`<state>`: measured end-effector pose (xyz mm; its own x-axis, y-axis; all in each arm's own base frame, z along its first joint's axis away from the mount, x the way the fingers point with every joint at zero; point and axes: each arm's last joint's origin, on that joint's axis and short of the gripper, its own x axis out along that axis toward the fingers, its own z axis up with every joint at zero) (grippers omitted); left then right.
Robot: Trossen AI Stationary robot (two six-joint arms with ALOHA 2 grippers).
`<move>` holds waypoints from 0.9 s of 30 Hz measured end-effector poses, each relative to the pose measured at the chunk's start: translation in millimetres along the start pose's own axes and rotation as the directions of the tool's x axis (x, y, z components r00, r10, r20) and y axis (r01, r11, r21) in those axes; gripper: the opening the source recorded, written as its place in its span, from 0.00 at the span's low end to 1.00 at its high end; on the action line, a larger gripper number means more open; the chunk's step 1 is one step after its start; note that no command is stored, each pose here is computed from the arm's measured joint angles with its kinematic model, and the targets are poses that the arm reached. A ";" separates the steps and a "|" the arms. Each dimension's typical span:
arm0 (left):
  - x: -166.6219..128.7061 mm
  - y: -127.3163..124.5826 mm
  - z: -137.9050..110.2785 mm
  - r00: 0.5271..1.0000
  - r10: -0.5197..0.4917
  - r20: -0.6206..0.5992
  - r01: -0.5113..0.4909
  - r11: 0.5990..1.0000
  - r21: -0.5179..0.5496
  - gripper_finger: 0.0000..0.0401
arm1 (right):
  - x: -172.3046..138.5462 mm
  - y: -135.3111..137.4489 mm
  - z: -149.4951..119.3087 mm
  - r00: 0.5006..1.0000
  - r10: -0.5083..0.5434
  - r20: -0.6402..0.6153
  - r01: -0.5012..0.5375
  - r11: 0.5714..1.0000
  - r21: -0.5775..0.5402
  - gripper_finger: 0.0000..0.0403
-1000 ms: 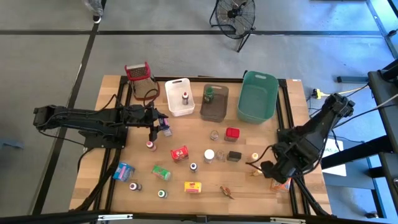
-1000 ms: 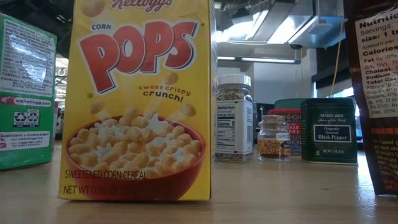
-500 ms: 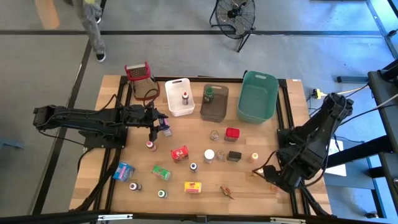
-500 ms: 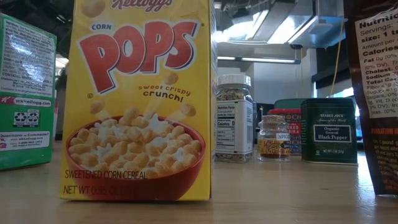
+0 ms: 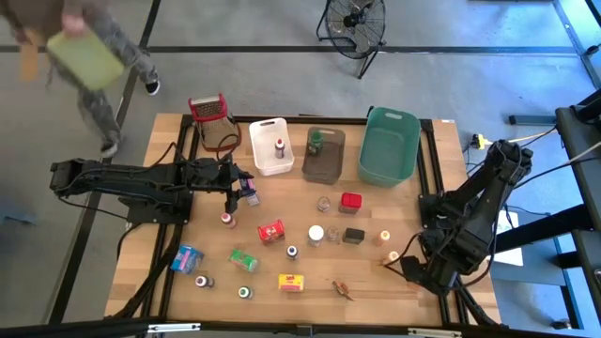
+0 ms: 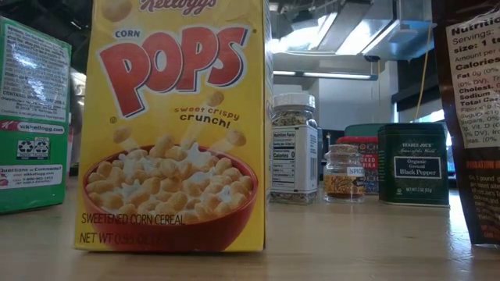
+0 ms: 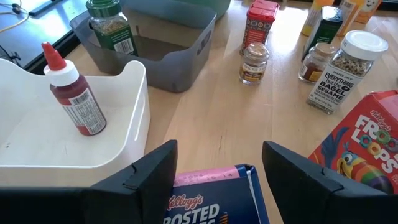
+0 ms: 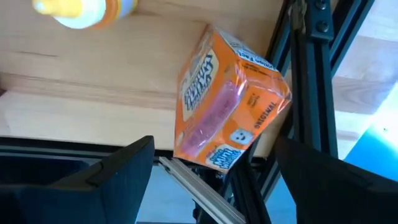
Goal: Pick & Place Kitchen Items
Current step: Put the orange cereal box into the green bin
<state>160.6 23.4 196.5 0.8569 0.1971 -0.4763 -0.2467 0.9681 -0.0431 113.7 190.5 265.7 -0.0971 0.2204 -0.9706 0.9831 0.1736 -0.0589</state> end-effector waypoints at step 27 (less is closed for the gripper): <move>0.0 -0.1 0.6 1.000 -0.001 0.006 0.001 0.999 -0.033 0.58 | 50.0 -4.0 13.9 1.000 -0.017 0.002 0.017 1.000 -0.013 0.71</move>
<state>160.9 23.4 197.0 0.8597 0.1975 -0.4710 -0.2609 0.9626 -0.0727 107.1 187.4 214.1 -0.1135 0.2151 -0.9700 0.9791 0.1902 -0.0724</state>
